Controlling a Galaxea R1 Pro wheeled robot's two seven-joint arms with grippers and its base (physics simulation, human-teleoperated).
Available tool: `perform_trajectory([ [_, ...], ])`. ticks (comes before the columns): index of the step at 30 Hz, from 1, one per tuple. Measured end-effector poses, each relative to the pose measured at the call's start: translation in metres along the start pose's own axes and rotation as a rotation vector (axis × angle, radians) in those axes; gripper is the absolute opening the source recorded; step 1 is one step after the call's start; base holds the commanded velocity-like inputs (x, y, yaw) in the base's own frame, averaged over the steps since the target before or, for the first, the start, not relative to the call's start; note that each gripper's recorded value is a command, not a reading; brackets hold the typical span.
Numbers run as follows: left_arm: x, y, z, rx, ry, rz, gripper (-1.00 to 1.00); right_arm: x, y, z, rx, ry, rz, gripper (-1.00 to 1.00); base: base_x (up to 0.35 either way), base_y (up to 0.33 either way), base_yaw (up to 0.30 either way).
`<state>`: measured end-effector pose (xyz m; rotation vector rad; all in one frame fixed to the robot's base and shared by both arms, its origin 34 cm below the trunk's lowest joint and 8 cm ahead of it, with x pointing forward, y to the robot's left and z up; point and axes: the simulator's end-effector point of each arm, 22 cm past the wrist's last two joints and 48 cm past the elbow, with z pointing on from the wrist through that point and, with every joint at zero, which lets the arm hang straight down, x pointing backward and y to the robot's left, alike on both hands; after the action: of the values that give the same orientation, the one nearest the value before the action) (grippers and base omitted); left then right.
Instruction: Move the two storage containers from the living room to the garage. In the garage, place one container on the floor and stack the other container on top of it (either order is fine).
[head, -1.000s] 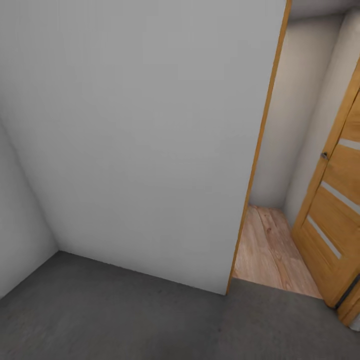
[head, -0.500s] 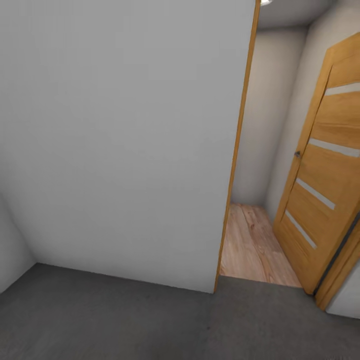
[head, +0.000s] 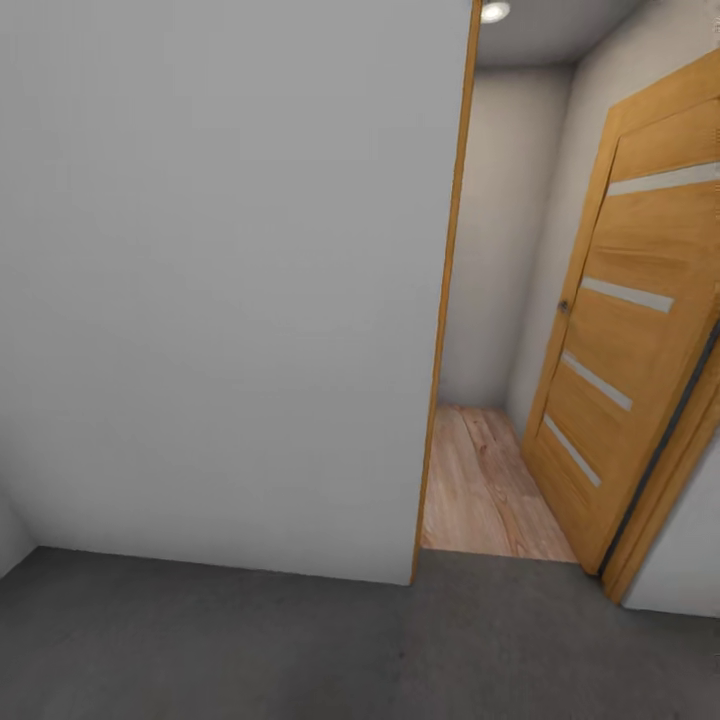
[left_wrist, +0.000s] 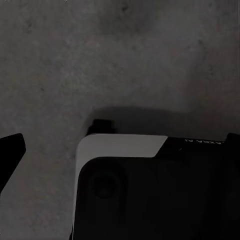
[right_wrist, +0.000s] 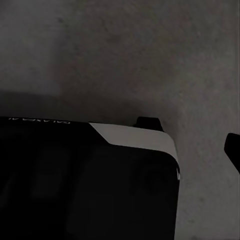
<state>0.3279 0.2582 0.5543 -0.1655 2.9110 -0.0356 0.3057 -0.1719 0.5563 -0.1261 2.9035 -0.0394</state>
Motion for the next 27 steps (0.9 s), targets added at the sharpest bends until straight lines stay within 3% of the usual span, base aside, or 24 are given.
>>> perform_trajectory([
  [27, 0.0, -0.0002, 0.0, 0.0, 0.0, 0.0, 1.0, 0.0002, -0.0003, 0.0, 0.001, 0.001, 0.006, 1.0, 0.0, 0.0, -0.241],
])
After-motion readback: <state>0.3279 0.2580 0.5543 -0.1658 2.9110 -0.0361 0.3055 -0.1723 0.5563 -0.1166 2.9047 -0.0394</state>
